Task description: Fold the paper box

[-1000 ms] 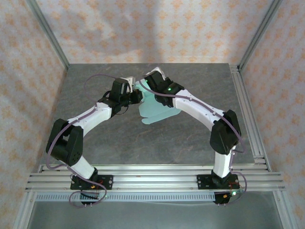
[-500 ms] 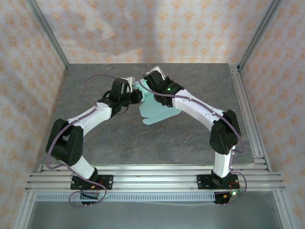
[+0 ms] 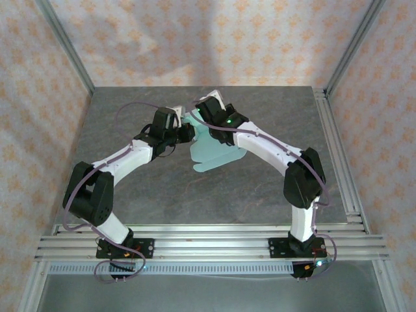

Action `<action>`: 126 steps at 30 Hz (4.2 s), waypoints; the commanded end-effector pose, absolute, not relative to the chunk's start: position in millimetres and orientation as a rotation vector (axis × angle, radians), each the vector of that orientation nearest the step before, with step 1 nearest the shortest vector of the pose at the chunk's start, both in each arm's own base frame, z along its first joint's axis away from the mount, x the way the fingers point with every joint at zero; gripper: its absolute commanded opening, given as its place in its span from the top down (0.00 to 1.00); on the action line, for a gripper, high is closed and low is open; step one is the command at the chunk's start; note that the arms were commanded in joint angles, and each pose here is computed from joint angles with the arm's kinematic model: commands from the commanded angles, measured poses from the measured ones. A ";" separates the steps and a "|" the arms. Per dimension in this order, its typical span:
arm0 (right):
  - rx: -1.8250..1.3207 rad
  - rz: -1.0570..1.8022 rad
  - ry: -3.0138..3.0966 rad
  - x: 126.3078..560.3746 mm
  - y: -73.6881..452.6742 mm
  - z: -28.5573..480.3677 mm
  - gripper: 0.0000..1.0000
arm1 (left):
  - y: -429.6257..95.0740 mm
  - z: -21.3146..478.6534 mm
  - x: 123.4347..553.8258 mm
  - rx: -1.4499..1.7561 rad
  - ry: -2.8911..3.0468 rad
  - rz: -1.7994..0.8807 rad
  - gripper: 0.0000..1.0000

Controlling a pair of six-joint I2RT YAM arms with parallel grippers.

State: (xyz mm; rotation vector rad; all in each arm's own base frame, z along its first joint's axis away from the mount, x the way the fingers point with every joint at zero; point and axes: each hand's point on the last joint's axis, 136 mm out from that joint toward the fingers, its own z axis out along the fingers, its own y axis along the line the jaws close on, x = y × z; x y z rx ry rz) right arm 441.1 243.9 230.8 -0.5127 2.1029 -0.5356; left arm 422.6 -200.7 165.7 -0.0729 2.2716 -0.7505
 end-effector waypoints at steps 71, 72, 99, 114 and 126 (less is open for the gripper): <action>-0.454 1.296 2.035 385.0 248.5 257.7 0.42 | -269.1 244.5 403.6 0.438 1.967 -1.020 1.00; -0.482 1.323 2.021 380.9 254.6 257.7 0.42 | -269.4 242.8 405.1 0.425 1.974 -1.020 1.00; -0.730 1.270 2.076 346.4 287.8 240.3 0.37 | -273.1 233.0 426.0 0.346 2.032 -1.010 1.00; -0.154 0.906 2.070 423.1 178.9 246.4 0.31 | -237.1 202.5 408.7 0.385 2.191 -0.730 1.00; -0.072 0.666 2.119 422.9 142.5 240.7 0.31 | -163.1 129.1 373.7 0.230 2.791 -0.174 1.00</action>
